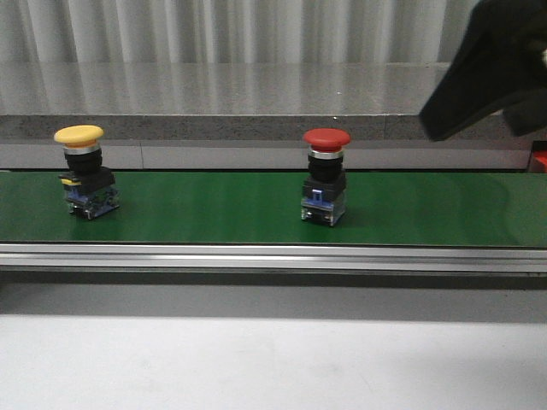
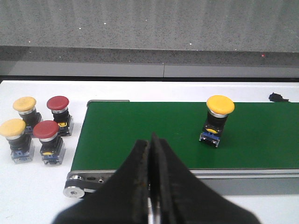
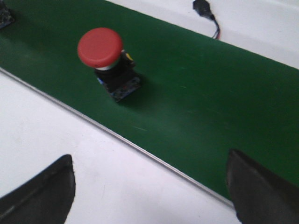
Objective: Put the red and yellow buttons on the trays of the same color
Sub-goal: 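Lower the right gripper onto the red button on the belt and grasp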
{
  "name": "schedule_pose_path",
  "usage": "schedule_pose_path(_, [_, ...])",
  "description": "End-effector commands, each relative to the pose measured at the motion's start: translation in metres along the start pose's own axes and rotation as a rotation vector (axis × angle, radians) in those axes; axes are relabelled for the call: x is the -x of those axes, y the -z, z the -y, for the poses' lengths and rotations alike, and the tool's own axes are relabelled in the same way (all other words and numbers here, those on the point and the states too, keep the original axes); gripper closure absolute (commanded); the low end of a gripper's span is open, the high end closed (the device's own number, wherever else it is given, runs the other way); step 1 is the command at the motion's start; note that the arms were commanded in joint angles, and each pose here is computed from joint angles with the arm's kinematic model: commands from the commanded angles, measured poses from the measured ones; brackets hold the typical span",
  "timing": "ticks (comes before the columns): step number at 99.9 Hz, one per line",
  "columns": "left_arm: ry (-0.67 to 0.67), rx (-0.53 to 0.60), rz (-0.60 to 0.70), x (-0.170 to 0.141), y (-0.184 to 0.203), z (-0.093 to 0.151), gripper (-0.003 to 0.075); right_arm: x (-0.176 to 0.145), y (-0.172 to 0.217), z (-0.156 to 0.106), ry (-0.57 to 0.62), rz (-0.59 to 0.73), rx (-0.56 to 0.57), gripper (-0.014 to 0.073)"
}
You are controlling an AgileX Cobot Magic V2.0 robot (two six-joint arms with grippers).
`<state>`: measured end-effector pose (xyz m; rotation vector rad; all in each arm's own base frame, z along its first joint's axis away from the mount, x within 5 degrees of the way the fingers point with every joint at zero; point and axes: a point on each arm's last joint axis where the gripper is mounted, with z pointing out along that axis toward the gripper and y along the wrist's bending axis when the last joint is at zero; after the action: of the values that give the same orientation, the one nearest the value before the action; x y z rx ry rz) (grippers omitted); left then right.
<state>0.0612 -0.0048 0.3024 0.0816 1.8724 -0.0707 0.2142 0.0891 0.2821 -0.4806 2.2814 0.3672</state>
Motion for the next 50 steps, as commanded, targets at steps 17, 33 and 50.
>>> schedule_pose_path(17, [0.010, -0.016, 0.106, 0.016, 0.004, 0.001, 0.0741, 0.039, -0.047, -0.010, 0.038, 0.070, 0.011, -0.0052])
schedule_pose_path(33, [0.010, -0.016, 0.106, 0.016, 0.004, 0.001, 0.0741, 0.053, -0.077, -0.010, 0.039, 0.036, 0.016, -0.0050])
schedule_pose_path(50, [0.010, -0.016, 0.106, 0.016, 0.004, 0.001, 0.0741, 0.062, -0.098, -0.008, 0.038, 0.007, 0.023, 0.0106])
